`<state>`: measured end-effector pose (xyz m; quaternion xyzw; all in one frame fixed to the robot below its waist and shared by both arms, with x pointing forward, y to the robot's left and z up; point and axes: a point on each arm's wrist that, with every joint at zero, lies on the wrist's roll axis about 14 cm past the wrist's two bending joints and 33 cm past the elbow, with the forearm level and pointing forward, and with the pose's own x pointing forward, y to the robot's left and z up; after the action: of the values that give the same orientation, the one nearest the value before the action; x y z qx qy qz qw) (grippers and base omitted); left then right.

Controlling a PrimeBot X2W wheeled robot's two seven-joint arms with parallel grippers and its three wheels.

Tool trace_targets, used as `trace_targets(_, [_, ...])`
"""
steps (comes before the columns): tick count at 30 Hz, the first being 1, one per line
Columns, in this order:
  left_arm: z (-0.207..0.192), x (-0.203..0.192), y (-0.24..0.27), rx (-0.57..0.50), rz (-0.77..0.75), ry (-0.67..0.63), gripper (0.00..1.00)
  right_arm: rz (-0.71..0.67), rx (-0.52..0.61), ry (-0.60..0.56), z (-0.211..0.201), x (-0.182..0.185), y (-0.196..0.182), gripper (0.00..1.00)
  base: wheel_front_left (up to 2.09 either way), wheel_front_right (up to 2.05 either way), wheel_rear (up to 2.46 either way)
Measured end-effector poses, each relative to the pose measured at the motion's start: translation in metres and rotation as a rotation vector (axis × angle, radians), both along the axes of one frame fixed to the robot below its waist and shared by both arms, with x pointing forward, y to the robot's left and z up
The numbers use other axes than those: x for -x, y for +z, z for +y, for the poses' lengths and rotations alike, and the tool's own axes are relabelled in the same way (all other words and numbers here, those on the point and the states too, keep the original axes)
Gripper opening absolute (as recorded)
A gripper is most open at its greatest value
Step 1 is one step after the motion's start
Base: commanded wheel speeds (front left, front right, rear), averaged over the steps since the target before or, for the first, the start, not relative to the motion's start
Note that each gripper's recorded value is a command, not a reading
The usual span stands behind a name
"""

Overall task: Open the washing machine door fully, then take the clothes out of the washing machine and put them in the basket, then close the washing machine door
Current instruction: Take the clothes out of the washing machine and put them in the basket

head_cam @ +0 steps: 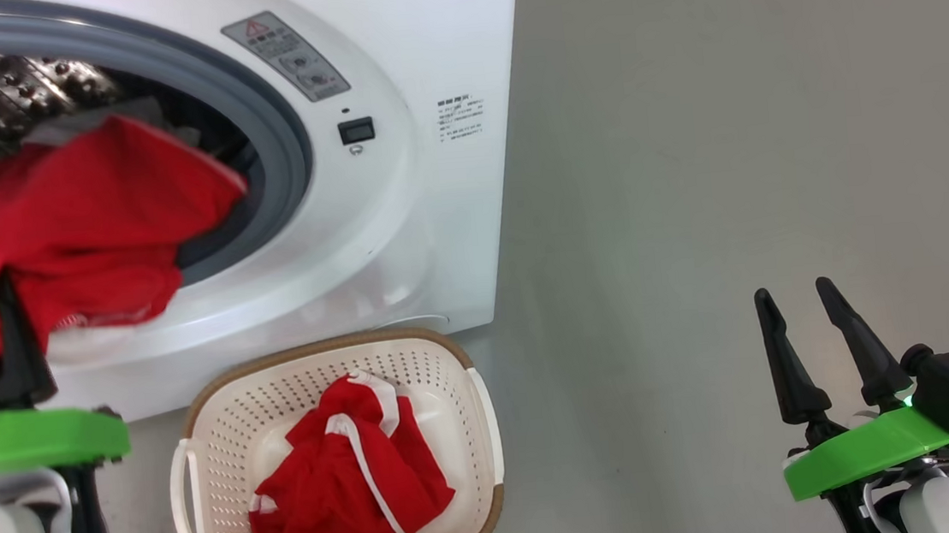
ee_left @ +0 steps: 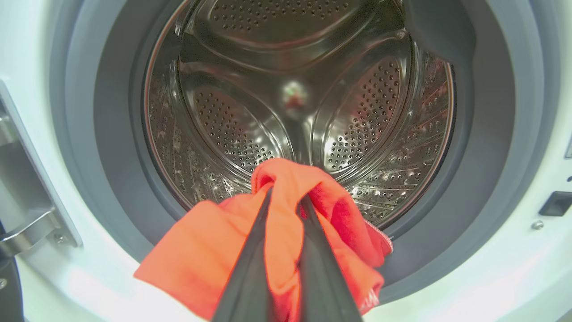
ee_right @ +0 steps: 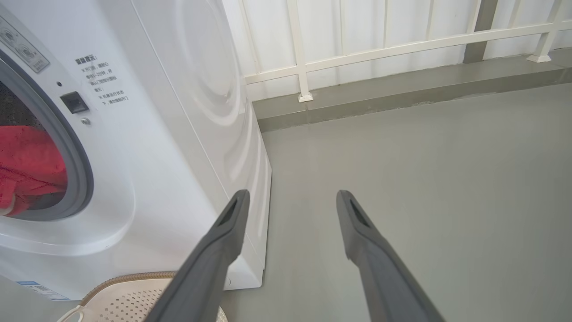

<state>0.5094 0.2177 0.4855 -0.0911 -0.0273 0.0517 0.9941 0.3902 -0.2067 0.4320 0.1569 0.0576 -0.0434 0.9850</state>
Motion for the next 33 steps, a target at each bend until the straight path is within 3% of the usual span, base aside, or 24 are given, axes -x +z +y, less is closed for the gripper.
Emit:
trace_targets(18, [0.005,0.045,0.054,-0.026,-0.183,0.007,0.00,-0.012,0.004,-0.013,-0.004,0.008,0.005,1.00,0.00,0.00,0.00])
trace_targets(26, [-0.007,0.049,0.035,-0.010,-0.128,-0.028,0.00,-0.015,0.007,-0.015,-0.005,0.009,0.007,1.00,0.00,0.00,0.00])
trace_targets(33, [-0.029,0.056,-0.019,0.040,0.033,-0.091,0.00,-0.002,0.006,-0.013,-0.004,0.009,0.003,1.00,0.00,0.00,0.00])
